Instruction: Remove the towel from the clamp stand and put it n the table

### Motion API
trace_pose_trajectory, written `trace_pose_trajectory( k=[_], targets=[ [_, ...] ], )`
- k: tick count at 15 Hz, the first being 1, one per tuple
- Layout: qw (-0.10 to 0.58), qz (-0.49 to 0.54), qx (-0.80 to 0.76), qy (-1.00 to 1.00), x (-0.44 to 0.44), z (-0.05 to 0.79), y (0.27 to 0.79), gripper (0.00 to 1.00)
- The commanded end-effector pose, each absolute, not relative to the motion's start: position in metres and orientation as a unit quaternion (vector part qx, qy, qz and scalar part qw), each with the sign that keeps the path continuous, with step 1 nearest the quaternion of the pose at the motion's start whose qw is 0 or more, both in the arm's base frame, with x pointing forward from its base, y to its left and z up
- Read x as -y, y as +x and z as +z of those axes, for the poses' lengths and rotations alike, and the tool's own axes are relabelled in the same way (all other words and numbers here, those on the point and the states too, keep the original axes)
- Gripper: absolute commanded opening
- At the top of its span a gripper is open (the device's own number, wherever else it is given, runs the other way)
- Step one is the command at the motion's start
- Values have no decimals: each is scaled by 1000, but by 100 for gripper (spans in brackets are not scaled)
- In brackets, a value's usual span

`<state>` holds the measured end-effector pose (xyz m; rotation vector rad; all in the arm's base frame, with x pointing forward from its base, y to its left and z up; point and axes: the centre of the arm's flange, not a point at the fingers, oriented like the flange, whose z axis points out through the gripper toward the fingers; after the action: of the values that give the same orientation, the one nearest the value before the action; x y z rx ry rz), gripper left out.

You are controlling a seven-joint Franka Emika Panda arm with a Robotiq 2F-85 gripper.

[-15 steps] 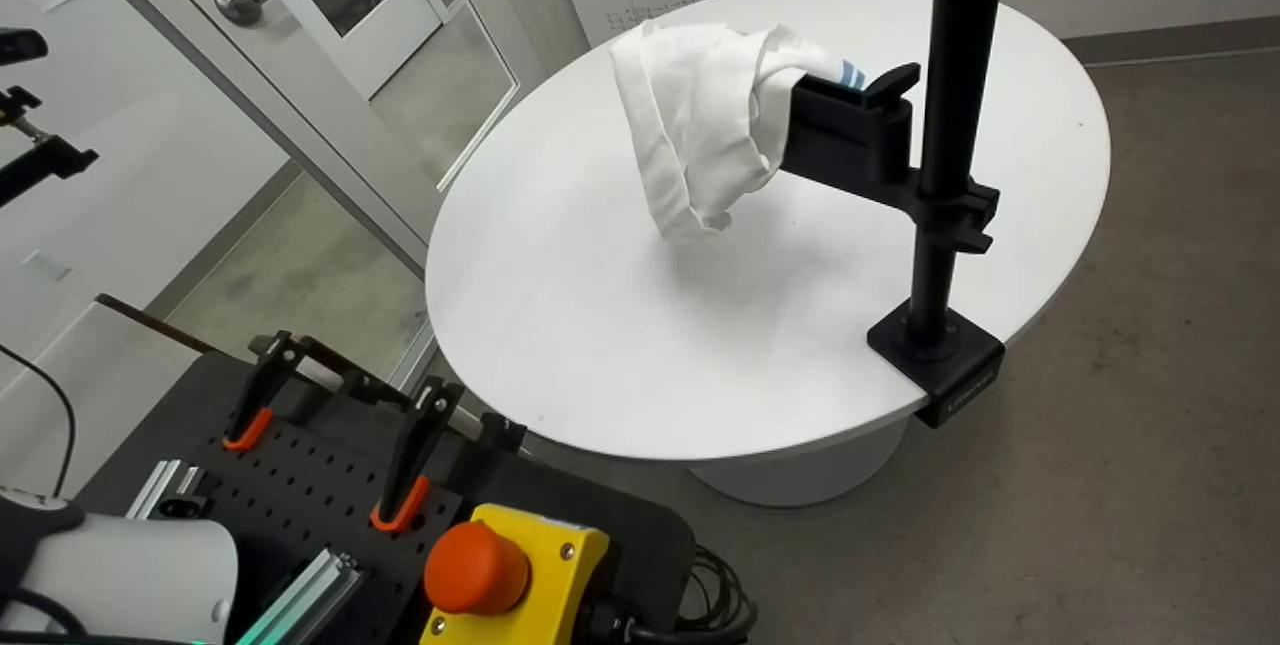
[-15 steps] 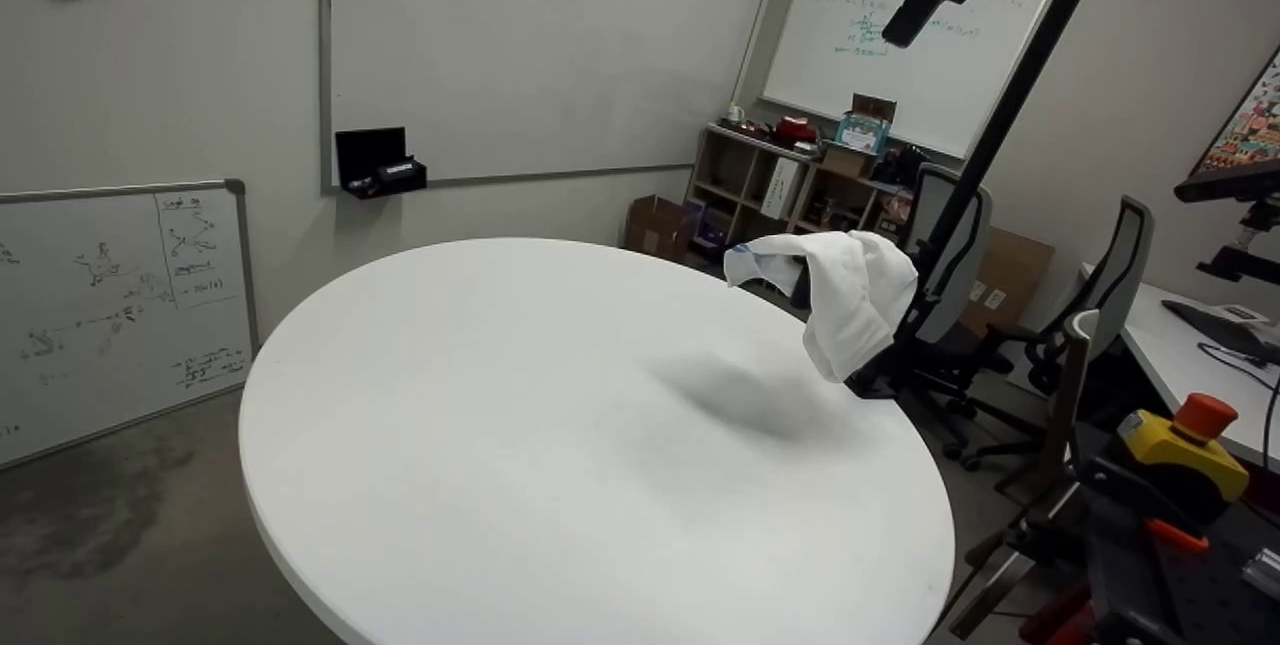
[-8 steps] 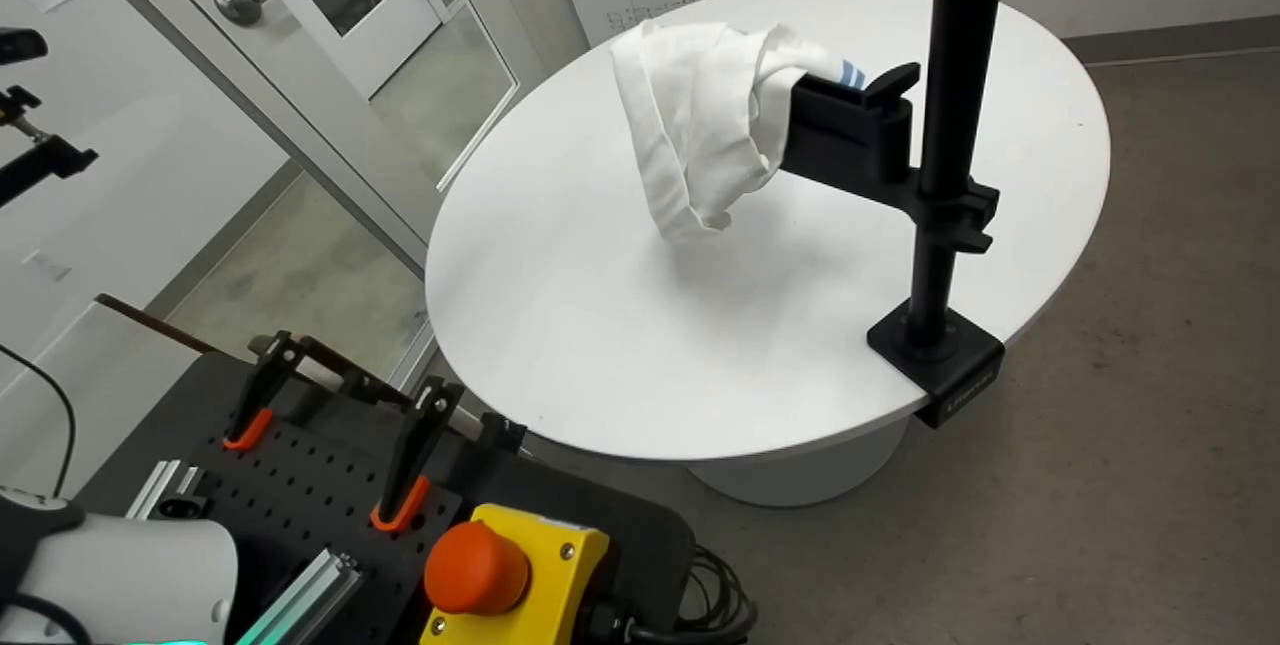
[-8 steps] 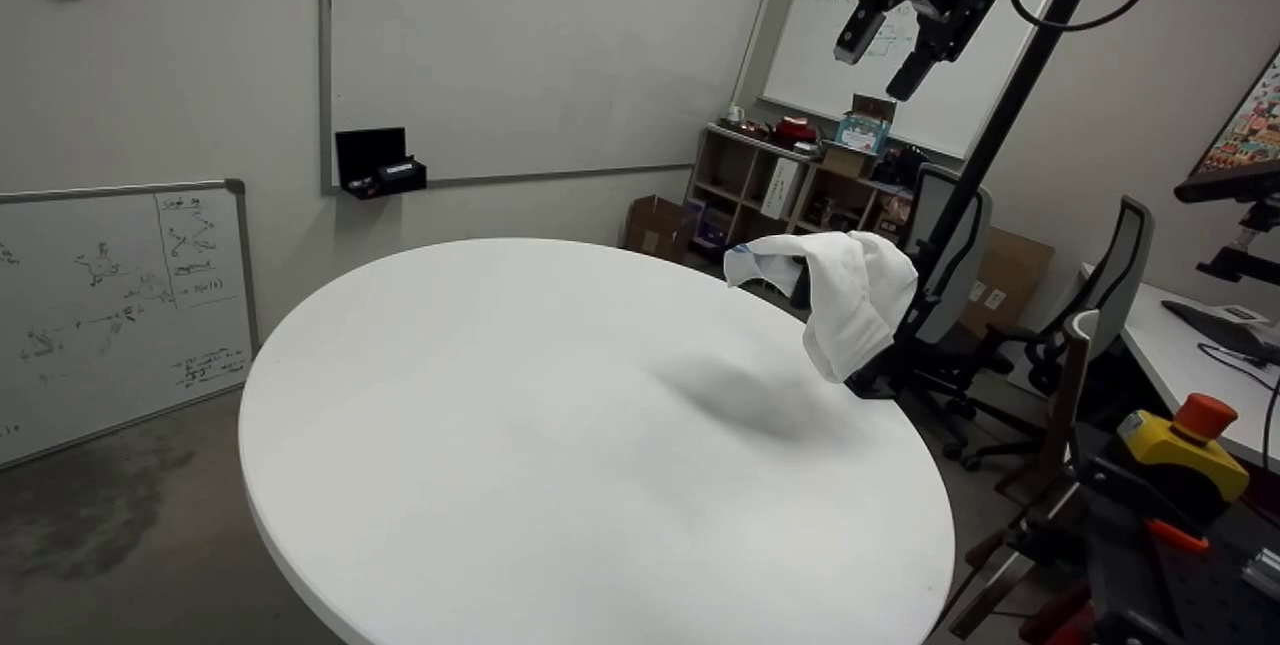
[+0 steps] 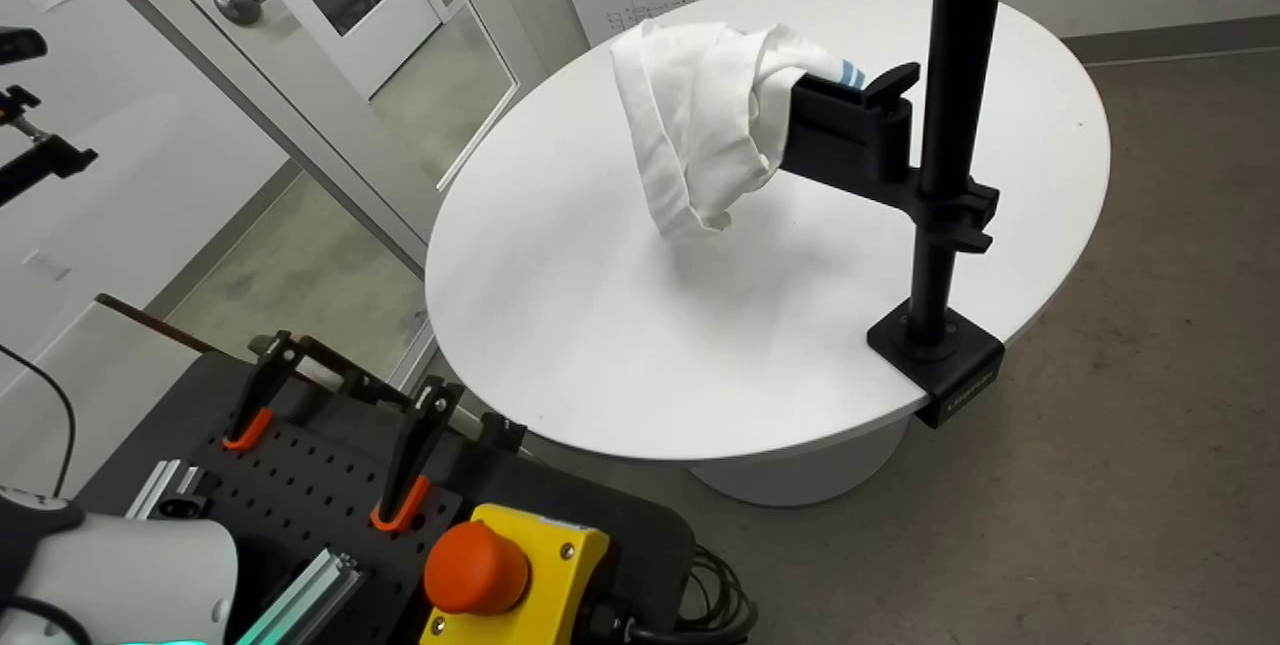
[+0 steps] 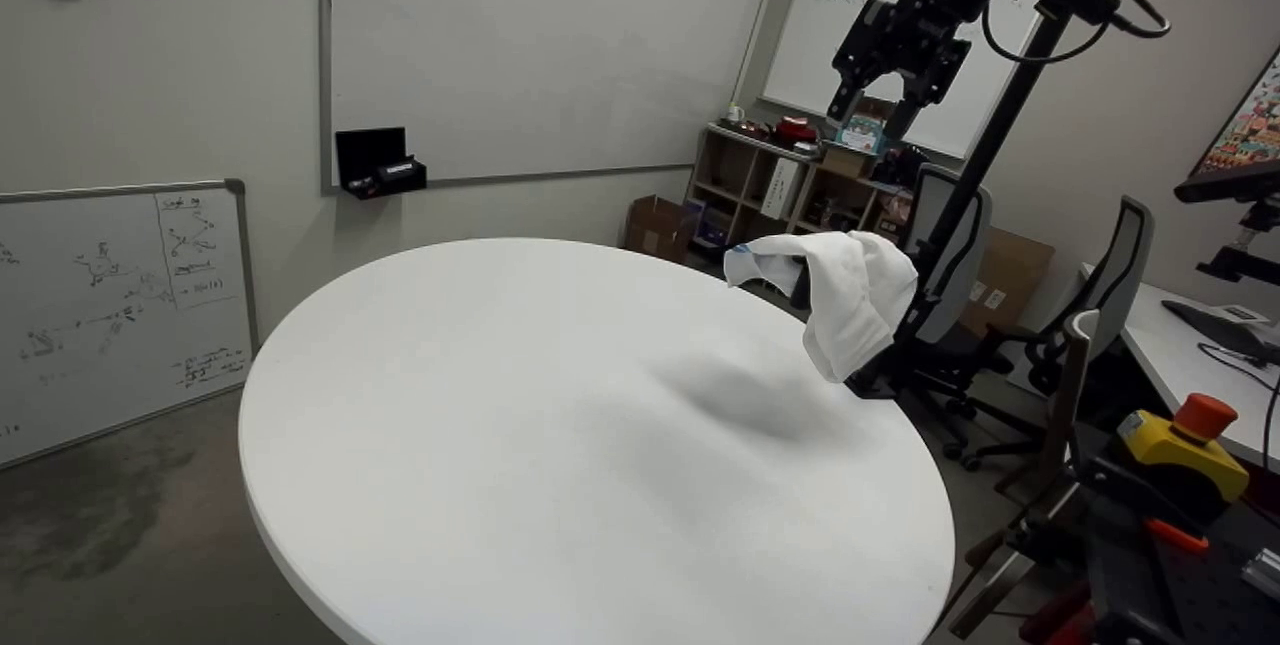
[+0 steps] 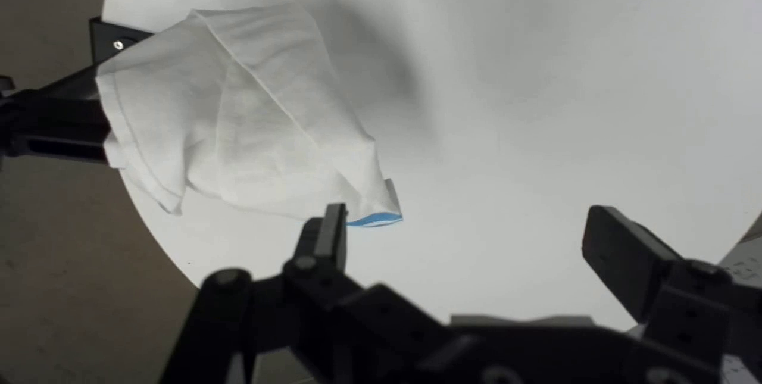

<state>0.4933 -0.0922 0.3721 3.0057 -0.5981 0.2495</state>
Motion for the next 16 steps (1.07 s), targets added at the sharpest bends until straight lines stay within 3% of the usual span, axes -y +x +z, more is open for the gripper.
trace_pose_trajectory(
  k=[1, 16],
  targets=[
    [74, 68, 205, 974, 113, 351, 515, 100],
    [114, 74, 256, 957, 174, 272, 526, 100]
  ],
)
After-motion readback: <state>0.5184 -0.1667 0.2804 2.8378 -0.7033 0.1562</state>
